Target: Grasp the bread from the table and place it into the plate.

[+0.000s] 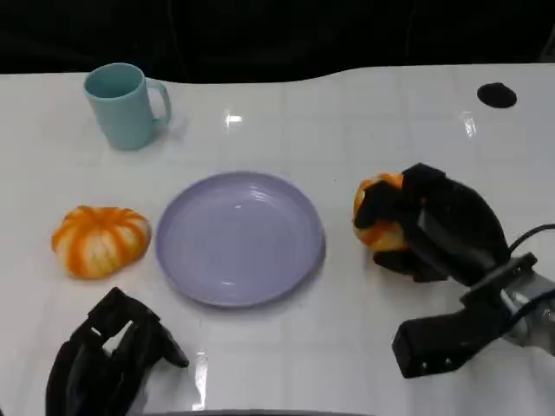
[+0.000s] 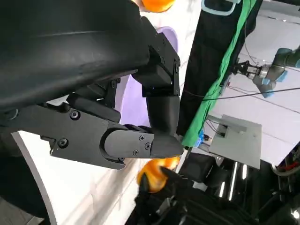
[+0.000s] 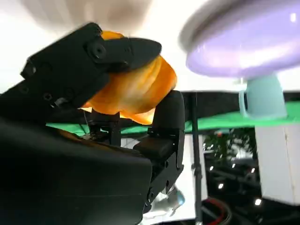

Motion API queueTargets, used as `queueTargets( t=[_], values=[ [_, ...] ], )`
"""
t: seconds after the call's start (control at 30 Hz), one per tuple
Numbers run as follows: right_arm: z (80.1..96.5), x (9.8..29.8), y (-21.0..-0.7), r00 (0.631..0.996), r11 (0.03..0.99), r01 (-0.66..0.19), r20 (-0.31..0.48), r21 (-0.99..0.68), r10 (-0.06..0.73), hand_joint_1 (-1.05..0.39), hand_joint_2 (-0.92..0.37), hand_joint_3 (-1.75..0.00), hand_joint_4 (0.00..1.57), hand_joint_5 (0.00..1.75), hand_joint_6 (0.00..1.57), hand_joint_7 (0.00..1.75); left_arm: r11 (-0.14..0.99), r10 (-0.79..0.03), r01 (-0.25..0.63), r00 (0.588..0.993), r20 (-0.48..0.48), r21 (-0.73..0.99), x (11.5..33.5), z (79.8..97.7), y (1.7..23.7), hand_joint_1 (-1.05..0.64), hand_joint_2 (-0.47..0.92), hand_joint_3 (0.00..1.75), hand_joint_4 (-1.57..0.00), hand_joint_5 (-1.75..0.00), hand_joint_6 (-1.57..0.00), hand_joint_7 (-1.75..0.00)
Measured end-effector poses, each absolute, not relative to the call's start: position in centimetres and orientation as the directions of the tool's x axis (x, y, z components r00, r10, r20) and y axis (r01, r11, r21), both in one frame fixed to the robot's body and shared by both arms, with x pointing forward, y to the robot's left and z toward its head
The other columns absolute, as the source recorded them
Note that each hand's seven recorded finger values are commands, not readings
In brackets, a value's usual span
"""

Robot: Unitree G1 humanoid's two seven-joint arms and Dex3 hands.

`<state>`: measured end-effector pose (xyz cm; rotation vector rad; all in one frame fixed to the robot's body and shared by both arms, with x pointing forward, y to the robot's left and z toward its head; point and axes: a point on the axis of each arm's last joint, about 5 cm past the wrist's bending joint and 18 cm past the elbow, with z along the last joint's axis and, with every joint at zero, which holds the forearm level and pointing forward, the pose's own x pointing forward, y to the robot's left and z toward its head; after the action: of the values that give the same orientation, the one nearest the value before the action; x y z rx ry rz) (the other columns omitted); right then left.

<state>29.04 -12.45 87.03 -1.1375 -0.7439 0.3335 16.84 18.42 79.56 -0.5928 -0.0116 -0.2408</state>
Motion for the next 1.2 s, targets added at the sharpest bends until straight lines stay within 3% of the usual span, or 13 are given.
queueTargets(
  t=[0.07,0.27,0.5,0.7,0.93,1.1,1.17,1.2],
  values=[
    [87.8,29.5,-12.0,0.711,0.432,0.12,0.381,-0.894,0.591,-0.23,-0.62,-1.02,0.81,1.75,0.56,1.75,0.802,-0.222,0.228,0.972,0.079,-0.552,16.8,79.6,18.4,-0.59,0.92,0.24,-0.64,-1.75,-0.51,-1.53],
    [89.7,30.1,-9.5,0.685,0.508,-0.001,0.37,-0.861,0.628,-0.23,-0.61,-1.0,0.83,1.75,0.63,1.75,0.806,-0.212,0.218,0.974,0.075,-0.551,16.9,79.6,18.4,-0.59,0.92,0.24,-0.63,-1.75,-0.5,-1.54],
    [91.1,30.0,-6.2,0.63,0.511,-0.113,0.336,-0.852,0.7,-0.15,-0.52,-1.08,0.84,1.75,0.65,1.73,0.808,-0.211,0.219,0.974,0.079,-0.547,16.8,79.6,18.3,-0.59,0.92,0.24,-0.62,-1.75,-0.5,-1.52],
    [92.0,29.8,-3.4,0.594,0.521,-0.161,0.339,-0.838,0.73,-0.08,-0.53,-1.02,0.84,1.75,0.67,1.72,0.811,-0.211,0.221,0.974,0.082,-0.542,16.8,79.6,18.3,-0.59,0.92,0.25,-0.62,-1.75,-0.5,-1.52],
    [92.3,29.1,-0.4,0.584,0.518,-0.195,0.326,-0.833,0.743,-0.1,-0.48,-1.06,0.88,1.75,0.66,1.75,0.815,-0.21,0.221,0.974,0.082,-0.535,16.8,79.6,18.4,-0.6,0.92,0.25,-0.62,-1.75,-0.5,-1.52],
    [91.8,28.6,0.6,0.585,0.484,-0.194,0.296,-0.853,0.755,-0.09,-0.47,-1.14,0.87,1.75,0.66,1.75,0.817,-0.212,0.221,0.974,0.08,-0.532,16.8,79.6,18.5,-0.6,0.92,0.25,-0.62,-1.75,-0.51,-1.52],
    [91.6,28.5,0.7,0.586,0.485,-0.184,0.301,-0.855,0.753,-0.07,-0.47,-1.12,0.85,1.75,0.67,1.68,0.818,-0.213,0.221,0.974,0.078,-0.531,16.8,79.6,18.5,-0.61,0.92,0.25,-0.62,-1.75,-0.51,-1.52],
    [91.5,28.5,0.7,0.589,0.496,-0.173,0.314,-0.851,0.744,-0.07,-0.47,-1.08,0.83,1.73,0.72,1.51,0.818,-0.213,0.222,0.974,0.078,-0.53,16.8,79.6,18.4,-0.61,0.92,0.25,-0.62,-1.75,-0.51,-1.52]
  ],
)
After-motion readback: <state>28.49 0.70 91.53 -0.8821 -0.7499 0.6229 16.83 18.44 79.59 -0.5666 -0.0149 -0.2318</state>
